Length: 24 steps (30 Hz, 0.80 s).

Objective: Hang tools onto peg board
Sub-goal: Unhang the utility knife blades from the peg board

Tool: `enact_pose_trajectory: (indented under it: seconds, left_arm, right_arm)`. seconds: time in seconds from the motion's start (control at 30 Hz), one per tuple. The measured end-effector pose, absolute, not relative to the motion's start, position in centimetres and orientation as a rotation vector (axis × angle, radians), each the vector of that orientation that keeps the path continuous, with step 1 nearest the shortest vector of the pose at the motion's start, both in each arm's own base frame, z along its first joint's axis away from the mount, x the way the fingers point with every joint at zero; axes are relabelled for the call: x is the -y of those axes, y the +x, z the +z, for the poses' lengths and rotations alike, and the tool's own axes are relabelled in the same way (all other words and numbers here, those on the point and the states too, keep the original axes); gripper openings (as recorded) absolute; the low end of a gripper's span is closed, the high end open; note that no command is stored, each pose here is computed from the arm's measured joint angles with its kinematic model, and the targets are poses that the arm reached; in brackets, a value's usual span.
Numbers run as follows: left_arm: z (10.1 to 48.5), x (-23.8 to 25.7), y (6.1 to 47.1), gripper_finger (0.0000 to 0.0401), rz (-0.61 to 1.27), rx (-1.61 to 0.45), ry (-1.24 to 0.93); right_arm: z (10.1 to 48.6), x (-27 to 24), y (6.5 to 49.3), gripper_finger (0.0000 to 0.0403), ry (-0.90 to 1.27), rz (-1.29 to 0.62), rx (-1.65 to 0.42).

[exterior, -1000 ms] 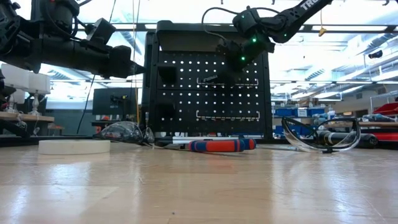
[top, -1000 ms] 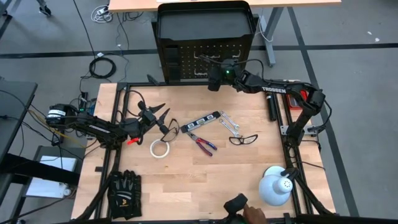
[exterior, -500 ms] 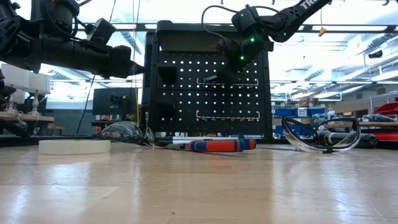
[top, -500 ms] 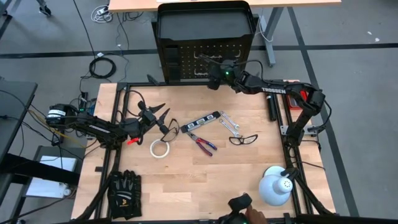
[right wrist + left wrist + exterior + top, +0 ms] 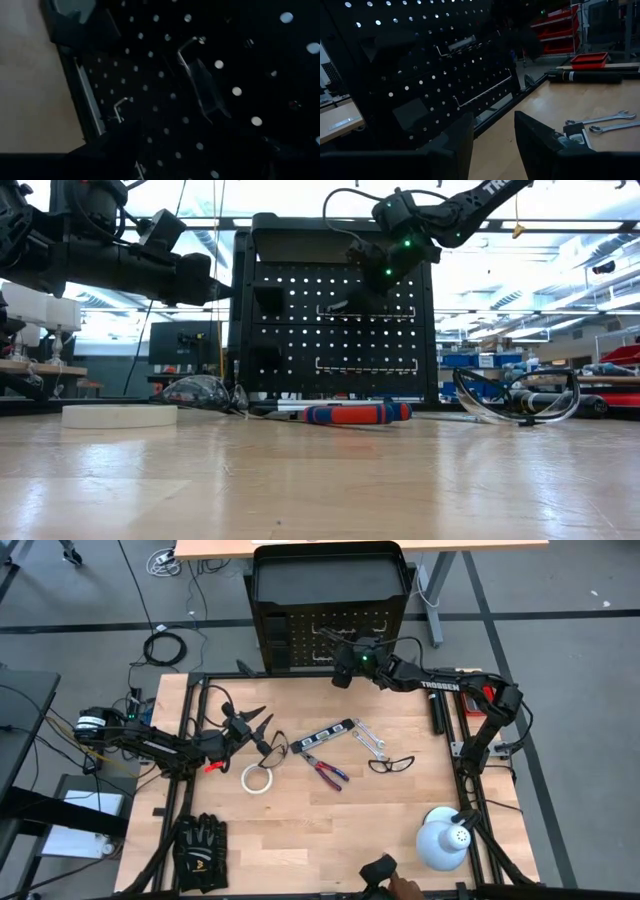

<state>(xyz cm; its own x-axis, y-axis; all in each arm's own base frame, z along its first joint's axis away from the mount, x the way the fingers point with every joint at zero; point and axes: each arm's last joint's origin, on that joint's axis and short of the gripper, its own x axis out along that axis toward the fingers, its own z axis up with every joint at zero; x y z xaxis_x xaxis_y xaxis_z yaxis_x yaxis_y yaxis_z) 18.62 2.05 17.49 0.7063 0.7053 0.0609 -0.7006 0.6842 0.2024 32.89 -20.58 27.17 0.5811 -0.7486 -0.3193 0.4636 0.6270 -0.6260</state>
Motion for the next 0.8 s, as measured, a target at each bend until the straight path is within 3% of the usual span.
enact_pose_trajectory:
  seconds: [0.4, 0.6, 0.8]
  left_arm:
    - [17.48, -2.05, 18.62, 0.0144, 0.788, -0.023, 0.218]
    - [17.48, -2.05, 18.62, 0.0144, 0.788, -0.023, 0.218]
    - [17.48, -2.05, 18.62, 0.0144, 0.788, -0.023, 0.218]
  right_arm:
    - [27.31, 20.18, 33.28, 0.0252, -0.526, -0.656, -0.561]
    - [27.43, 19.80, 33.36, 0.0248, -0.586, -0.789, -0.624]
    - [27.37, 20.06, 33.17, 0.0248, -0.575, -0.806, -0.634]
